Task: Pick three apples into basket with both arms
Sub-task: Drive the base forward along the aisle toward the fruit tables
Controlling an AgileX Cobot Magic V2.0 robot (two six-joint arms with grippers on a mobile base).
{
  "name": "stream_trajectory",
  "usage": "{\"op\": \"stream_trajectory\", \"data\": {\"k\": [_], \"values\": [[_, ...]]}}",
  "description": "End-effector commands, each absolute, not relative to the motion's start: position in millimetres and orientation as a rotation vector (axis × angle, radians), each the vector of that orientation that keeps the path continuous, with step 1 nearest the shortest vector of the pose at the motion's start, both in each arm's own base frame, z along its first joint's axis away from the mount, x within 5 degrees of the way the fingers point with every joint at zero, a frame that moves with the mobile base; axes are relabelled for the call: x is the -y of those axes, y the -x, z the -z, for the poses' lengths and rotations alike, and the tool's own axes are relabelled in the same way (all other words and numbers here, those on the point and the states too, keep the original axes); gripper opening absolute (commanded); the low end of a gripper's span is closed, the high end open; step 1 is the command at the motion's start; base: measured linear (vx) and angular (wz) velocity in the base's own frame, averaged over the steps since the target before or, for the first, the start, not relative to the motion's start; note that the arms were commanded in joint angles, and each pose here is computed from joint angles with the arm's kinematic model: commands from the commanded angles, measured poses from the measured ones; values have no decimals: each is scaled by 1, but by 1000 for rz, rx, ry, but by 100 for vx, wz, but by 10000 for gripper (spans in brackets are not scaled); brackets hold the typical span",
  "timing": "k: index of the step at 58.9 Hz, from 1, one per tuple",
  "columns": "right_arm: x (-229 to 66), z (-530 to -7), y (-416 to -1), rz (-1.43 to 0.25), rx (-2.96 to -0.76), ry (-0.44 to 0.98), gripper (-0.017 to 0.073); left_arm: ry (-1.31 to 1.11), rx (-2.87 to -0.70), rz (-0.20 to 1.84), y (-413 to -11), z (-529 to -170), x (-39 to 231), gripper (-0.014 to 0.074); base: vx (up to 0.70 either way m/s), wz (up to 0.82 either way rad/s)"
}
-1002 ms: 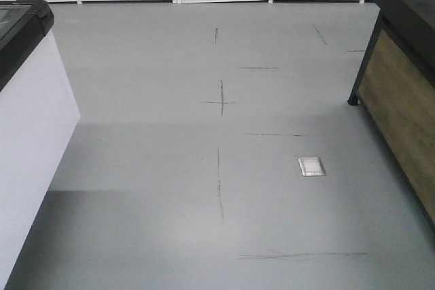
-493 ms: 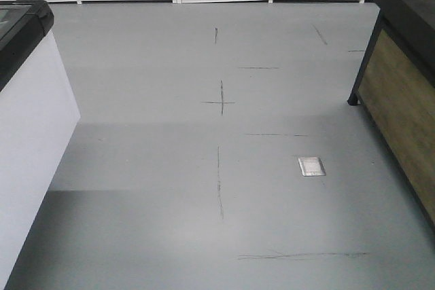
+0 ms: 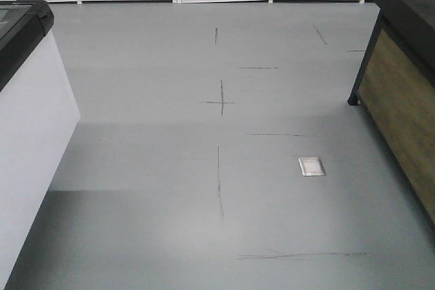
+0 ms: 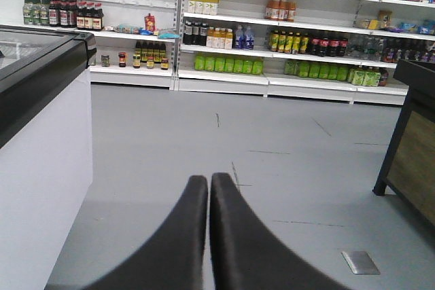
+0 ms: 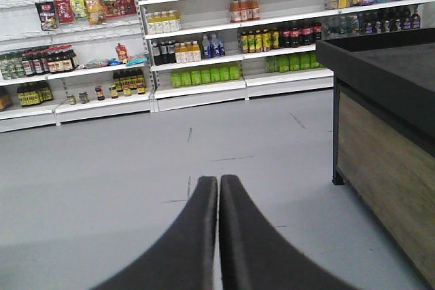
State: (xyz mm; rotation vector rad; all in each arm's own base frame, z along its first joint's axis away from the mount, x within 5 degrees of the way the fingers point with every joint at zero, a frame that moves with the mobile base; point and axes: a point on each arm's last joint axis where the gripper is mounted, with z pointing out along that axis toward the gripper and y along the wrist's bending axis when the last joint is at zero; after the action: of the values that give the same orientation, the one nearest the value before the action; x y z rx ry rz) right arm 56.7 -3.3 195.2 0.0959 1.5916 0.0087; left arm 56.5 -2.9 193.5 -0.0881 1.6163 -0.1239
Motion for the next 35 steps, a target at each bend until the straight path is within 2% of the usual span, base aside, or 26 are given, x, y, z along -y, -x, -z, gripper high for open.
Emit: {"op": "stream_trajectory", "data": {"k": [1,35], "values": [[3,-199,-56,5,-1519,-78,-9,114,-1506,121,-54,-209,1,-6,0,0],[3,-199,-56,5,-1519,-78,-9,114,-1506,121,-54,-209,1,-6,0,1]]}}
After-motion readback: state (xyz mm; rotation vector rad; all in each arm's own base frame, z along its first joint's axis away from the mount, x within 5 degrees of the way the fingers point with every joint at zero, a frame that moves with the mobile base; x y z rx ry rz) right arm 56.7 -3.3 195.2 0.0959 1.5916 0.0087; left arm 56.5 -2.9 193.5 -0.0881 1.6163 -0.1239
